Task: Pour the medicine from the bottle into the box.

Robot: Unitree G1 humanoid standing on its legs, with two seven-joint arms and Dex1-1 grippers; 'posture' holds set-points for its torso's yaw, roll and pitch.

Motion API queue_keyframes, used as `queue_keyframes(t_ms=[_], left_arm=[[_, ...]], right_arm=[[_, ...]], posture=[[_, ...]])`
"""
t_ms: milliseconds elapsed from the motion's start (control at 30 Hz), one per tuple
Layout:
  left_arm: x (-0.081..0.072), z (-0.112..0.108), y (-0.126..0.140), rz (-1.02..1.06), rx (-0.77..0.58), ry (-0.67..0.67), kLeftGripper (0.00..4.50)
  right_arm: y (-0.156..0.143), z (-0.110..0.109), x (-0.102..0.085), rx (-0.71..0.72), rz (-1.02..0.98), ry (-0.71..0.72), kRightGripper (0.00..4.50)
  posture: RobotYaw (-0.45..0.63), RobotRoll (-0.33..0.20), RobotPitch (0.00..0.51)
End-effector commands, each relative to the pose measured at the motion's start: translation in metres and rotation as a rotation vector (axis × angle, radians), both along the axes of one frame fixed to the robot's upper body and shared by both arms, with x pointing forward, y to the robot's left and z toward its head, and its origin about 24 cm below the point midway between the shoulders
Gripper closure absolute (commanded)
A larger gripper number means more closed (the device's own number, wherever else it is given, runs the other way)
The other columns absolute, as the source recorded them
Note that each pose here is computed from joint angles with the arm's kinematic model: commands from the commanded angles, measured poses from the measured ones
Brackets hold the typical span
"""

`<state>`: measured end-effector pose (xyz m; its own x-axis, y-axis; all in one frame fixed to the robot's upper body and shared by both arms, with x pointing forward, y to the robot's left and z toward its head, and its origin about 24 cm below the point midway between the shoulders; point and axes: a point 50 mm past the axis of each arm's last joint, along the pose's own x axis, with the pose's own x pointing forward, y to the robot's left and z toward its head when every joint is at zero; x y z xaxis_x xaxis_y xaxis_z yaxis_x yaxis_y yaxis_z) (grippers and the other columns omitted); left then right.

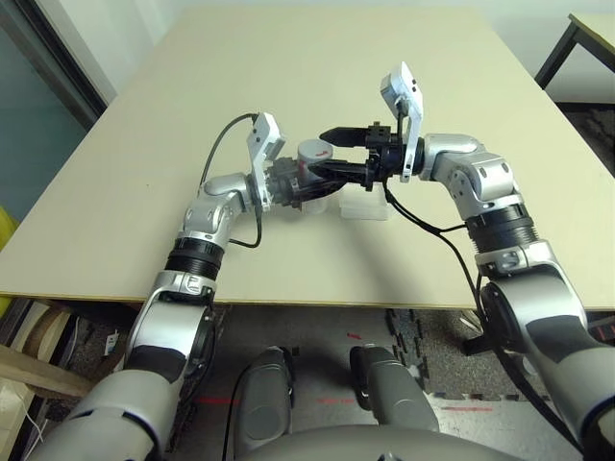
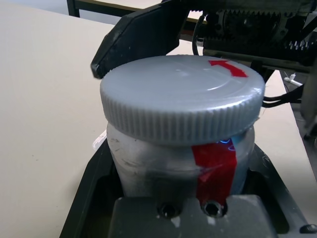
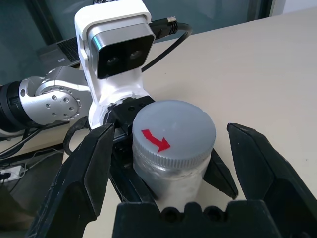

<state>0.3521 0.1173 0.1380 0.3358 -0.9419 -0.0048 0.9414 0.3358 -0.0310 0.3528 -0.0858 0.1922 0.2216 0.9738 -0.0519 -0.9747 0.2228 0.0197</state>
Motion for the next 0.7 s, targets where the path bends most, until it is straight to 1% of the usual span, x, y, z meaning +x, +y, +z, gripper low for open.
queue_keyframes(t_ms=[33,133,167,300,400,567,700], left_arm=[[0.000,0.001,-0.004,-0.023,0.018,-0.012,1.69],[0.000,0.001,-0.004,-0.023,0.019,-0.012,1.69],[0.000,0.001,-0.004,-0.023,0.019,-0.012,1.69],[0.000,0.001,-0.004,-0.026,0.020,-0.011,1.69],[0.000,0.001,-0.004,-0.029,0.020,-0.010,1.69],[0.000,0.002,-0.004,-0.037,0.021,-0.008,1.69],[0.000,0.004,-0.005,-0.046,0.019,-0.010,1.69]], right_arm=[[0.002,0.002,0.001,-0.010,-0.001,-0.012,0.63],[0.002,0.001,0.001,-0.012,-0.001,-0.015,1.73],[0.002,0.001,0.001,-0.012,-0.001,-0.015,1.93],[0.002,0.002,0.001,-0.005,0.010,-0.018,1.93],[0.003,0.005,-0.001,0.009,0.065,-0.032,1.93],[0.008,0.015,-0.010,0.038,0.252,-0.092,1.93],[0.017,0.025,-0.025,0.098,0.491,-0.132,1.93]], posture=[[-0.18,0.000,0.090],[-0.18,0.000,0.090],[-0.18,0.000,0.089],[-0.18,0.000,0.090],[-0.18,0.000,0.090],[-0.18,0.000,0.088],[-0.18,0.000,0.089]])
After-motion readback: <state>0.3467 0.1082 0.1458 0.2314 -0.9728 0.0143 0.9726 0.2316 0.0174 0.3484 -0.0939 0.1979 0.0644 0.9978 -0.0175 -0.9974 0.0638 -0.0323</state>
